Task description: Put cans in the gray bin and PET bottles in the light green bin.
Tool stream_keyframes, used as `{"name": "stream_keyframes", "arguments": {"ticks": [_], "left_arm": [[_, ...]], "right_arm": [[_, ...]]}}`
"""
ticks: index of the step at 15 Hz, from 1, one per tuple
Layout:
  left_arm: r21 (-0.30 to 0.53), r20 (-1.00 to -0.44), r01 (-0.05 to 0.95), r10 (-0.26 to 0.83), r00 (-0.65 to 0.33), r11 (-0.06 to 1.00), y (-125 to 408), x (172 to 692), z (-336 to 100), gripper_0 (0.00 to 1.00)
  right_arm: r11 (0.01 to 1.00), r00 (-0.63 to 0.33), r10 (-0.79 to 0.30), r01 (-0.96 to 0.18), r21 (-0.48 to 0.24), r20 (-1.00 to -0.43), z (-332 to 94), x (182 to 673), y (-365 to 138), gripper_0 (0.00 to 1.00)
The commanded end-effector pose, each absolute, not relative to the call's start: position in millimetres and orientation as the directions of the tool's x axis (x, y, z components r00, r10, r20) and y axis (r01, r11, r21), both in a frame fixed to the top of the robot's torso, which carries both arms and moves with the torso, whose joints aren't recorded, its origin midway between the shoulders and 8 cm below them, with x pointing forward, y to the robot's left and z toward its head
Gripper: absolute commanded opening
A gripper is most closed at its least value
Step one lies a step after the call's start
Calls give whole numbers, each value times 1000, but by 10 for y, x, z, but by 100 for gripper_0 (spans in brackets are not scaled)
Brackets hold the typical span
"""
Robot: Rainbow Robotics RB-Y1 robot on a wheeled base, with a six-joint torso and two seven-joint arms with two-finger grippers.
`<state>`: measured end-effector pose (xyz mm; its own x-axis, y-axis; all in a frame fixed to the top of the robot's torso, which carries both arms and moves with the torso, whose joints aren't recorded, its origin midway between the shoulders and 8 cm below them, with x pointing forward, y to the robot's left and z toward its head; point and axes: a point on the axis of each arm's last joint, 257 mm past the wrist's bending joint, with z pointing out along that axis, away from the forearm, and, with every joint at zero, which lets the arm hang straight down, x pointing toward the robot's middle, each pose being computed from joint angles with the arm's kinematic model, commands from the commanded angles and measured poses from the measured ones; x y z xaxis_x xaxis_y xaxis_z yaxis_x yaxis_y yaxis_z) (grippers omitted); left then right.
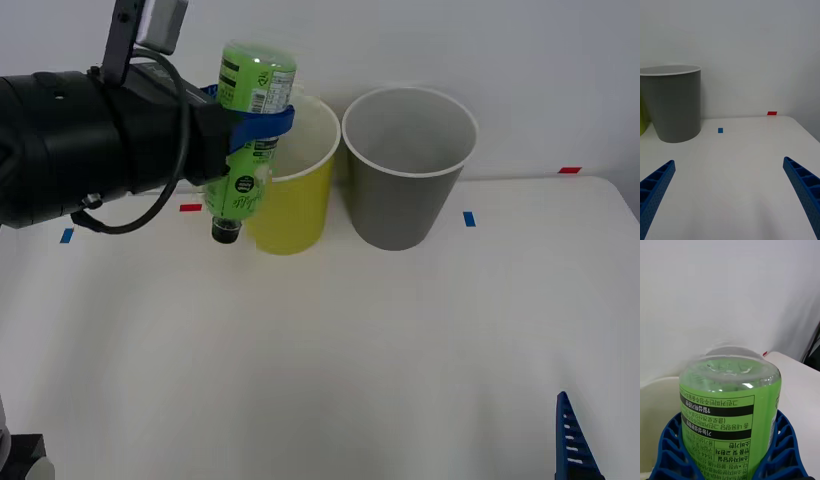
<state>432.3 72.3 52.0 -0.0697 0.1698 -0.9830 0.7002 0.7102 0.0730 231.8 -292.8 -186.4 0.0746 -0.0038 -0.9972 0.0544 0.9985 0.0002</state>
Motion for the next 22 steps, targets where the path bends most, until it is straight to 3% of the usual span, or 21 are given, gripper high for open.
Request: {"name": "stream_keyframes", "arguments": {"ticks": [1,4,9,15,22], "left_arm": [[84,-990,664,138,-30,743,875,4401,753,0],[105,-993,585,115,19,804,1045,4570,983,0],[32,-998,542,-1,60,840,1073,4904,1161,0],[96,-986,432,26,165,897,1040,5313,1357,0],[44,-978,458,-56,203,888,697,5587,1282,0]], "right_arm": [[999,75,-4,54,0,-997,-1864,2318,-2928,100],[999,75,-4,54,0,-997,-1864,2318,-2928,100],[999,75,-4,54,0,-997,-1864,2318,-2928,100],[999,75,-4,54,0,-997,-1864,2318,-2928,100],[999,75,-4,54,0,-997,-1864,2318,-2928,100]]}}
